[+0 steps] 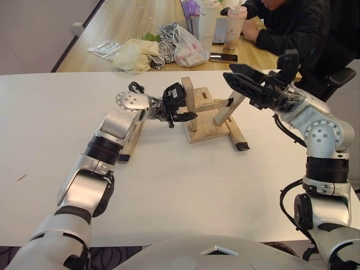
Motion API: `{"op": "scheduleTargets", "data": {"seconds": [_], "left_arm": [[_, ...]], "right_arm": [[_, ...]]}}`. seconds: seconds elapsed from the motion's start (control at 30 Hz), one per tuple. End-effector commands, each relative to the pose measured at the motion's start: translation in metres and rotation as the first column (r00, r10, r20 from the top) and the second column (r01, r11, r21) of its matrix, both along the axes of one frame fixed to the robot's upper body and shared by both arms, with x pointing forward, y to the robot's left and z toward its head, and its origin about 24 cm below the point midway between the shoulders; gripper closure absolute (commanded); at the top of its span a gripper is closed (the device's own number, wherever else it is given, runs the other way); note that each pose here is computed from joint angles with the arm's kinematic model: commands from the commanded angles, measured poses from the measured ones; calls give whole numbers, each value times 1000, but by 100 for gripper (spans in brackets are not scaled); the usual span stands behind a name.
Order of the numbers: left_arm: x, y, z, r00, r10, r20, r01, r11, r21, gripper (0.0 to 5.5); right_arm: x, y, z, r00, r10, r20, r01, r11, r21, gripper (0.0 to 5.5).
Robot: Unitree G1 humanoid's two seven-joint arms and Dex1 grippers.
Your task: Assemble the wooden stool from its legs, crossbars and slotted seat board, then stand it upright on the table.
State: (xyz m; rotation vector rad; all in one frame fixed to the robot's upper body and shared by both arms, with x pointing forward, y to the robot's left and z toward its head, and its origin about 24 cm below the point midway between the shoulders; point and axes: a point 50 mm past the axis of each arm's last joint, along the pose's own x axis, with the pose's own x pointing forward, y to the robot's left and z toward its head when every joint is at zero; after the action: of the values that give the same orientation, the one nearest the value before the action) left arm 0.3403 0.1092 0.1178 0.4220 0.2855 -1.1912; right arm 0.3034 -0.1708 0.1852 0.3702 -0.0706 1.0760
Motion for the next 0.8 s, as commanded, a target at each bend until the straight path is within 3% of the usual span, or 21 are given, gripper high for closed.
{"op": "scheduleTargets", "data": {"seconds": [0.03, 0.33, 0.5, 0.63, 0.8], "left_arm": [[-17, 31, -50, 975, 73, -210, -40, 987, 157, 351], [-50, 65, -8, 974, -17, -227, 44, 992, 114, 351], [-74, 87, -32, 941, -42, -337, 113, 974, 194, 351], [-75, 89, -66, 931, -9, -366, 124, 948, 292, 351], [-78, 86, -85, 925, 11, -380, 105, 953, 284, 351]], "right_arm": [[4, -4, 12, 999, -40, 16, 38, 995, 97, 238], [6, -15, 7, 994, -106, -33, 110, 979, 172, 238], [5, -17, 3, 991, -128, -46, 134, 976, 171, 238], [5, -16, -3, 988, -138, -63, 147, 976, 158, 238], [5, -16, -6, 986, -151, -71, 160, 974, 158, 238]]}}
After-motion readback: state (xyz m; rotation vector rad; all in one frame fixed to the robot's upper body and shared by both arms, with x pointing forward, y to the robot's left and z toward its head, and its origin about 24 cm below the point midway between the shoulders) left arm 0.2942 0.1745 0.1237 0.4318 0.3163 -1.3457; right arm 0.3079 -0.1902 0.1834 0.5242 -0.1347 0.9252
